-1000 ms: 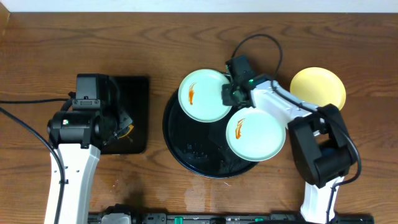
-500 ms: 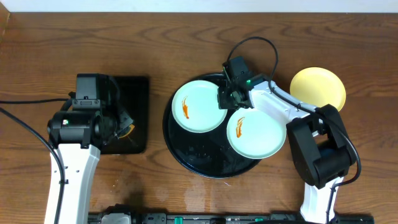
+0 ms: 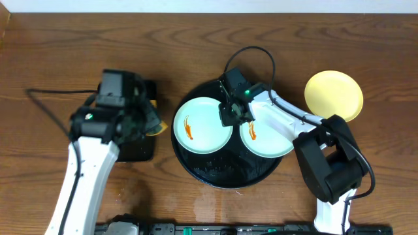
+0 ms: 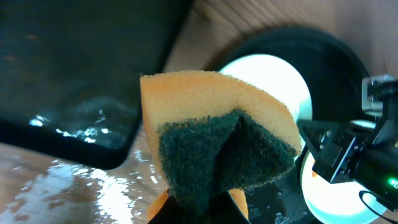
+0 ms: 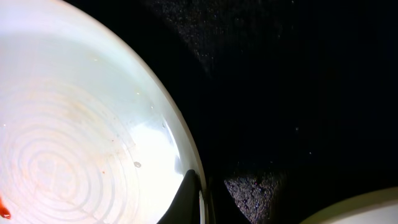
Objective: Clean dirty plates on tray and stack at the side
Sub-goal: 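Bring the sponge with the left gripper onto the left blue plate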
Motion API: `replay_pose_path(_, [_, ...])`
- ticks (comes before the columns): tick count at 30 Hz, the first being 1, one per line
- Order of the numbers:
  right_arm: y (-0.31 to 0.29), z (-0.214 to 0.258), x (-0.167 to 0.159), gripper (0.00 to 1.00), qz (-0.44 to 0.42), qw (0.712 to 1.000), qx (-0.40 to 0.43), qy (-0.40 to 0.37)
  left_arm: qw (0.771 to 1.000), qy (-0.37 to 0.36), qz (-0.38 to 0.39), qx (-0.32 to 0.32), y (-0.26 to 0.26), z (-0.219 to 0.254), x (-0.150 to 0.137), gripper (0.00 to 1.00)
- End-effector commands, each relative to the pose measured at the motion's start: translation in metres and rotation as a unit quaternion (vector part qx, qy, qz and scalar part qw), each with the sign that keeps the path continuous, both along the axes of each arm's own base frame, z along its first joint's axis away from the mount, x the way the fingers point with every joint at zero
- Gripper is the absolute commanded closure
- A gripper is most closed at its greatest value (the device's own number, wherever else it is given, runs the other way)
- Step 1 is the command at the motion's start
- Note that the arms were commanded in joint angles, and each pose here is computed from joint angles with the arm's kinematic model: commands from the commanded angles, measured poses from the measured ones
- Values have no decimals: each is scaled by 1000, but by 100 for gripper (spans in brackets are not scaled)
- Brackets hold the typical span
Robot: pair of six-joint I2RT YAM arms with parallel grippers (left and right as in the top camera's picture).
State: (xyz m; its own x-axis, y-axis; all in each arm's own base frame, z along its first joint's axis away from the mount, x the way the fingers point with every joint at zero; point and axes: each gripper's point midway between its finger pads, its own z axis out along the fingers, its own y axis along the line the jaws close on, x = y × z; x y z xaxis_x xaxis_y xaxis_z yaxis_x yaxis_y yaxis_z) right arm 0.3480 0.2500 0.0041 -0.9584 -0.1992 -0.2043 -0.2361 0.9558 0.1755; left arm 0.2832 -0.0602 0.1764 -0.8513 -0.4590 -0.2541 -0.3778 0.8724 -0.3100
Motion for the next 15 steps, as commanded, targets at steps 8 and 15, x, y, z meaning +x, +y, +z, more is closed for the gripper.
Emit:
replay_pose_path(8, [-17,-8,-15,99,26,997,-55,37,994,52,-97,-25,-66,-43,14,92])
replay_pose_path(15, [-29,-1,-12,99,30,995,-84,36,991,95,-92,-23,-79,-77,20,92])
